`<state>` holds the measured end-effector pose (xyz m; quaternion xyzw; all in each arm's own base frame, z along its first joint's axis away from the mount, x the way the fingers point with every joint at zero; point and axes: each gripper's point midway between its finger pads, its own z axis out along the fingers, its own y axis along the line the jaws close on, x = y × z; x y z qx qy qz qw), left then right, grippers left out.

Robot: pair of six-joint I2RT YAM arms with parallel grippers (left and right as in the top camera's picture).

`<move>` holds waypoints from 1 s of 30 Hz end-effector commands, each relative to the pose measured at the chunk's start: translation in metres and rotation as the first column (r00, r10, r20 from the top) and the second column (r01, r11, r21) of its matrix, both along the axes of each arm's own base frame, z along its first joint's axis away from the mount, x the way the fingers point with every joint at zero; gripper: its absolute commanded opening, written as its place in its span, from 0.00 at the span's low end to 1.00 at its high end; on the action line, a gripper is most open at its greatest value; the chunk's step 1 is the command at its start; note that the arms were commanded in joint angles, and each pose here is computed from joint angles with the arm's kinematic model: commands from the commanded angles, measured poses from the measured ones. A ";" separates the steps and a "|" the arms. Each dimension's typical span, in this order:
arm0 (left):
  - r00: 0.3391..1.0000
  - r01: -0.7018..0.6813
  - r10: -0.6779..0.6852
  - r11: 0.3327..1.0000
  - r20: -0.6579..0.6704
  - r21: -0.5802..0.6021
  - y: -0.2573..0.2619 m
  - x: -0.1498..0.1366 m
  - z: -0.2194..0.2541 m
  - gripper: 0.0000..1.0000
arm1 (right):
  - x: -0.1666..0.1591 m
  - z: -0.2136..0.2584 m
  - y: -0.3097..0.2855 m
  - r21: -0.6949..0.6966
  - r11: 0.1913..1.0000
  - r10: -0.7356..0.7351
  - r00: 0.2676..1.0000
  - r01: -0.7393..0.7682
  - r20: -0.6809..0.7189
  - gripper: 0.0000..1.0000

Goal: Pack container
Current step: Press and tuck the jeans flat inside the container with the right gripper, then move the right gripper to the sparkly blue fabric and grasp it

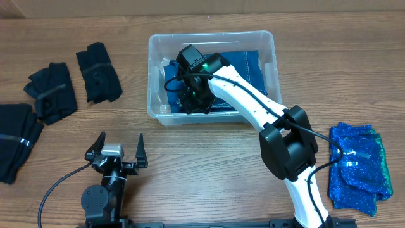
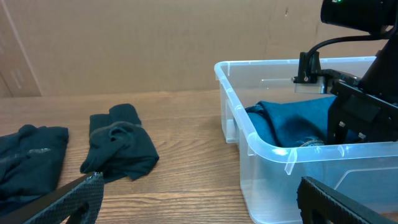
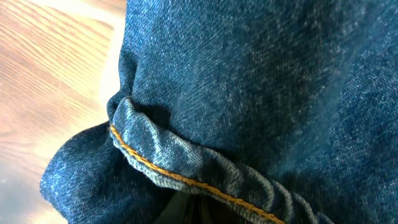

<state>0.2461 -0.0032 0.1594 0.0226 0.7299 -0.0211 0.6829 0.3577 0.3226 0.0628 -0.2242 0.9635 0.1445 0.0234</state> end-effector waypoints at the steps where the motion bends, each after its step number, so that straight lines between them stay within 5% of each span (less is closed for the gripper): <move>1: 1.000 -0.013 0.013 1.000 0.006 0.020 0.003 0.000 0.000 1.00 | 0.014 0.010 -0.005 -0.008 1.000 -0.006 1.000 0.006 0.017 0.04; 5: 1.000 -0.013 0.013 1.000 0.006 0.020 0.003 0.000 0.000 1.00 | 0.029 0.064 -0.004 0.036 0.999 -0.024 0.997 0.021 0.077 0.04; 9: 1.000 -0.013 0.013 1.000 0.006 0.020 0.003 0.000 0.000 1.00 | 0.036 0.135 -0.017 0.088 0.995 -0.059 0.987 0.047 0.147 0.29; 20: 1.000 -0.013 0.013 1.000 0.006 0.020 0.003 0.000 0.000 1.00 | 0.059 0.261 -0.146 0.260 0.909 -0.392 0.882 0.327 0.260 0.43; 26: 1.000 -0.013 0.013 1.000 0.006 0.020 0.003 0.000 0.000 1.00 | 0.022 0.329 -0.237 0.320 0.827 -0.558 0.742 0.462 0.371 0.49; 30: 1.000 -0.013 0.013 1.000 0.006 0.020 0.003 0.000 0.000 1.00 | -0.025 0.325 -0.308 0.272 0.712 -0.700 0.621 0.648 0.353 0.54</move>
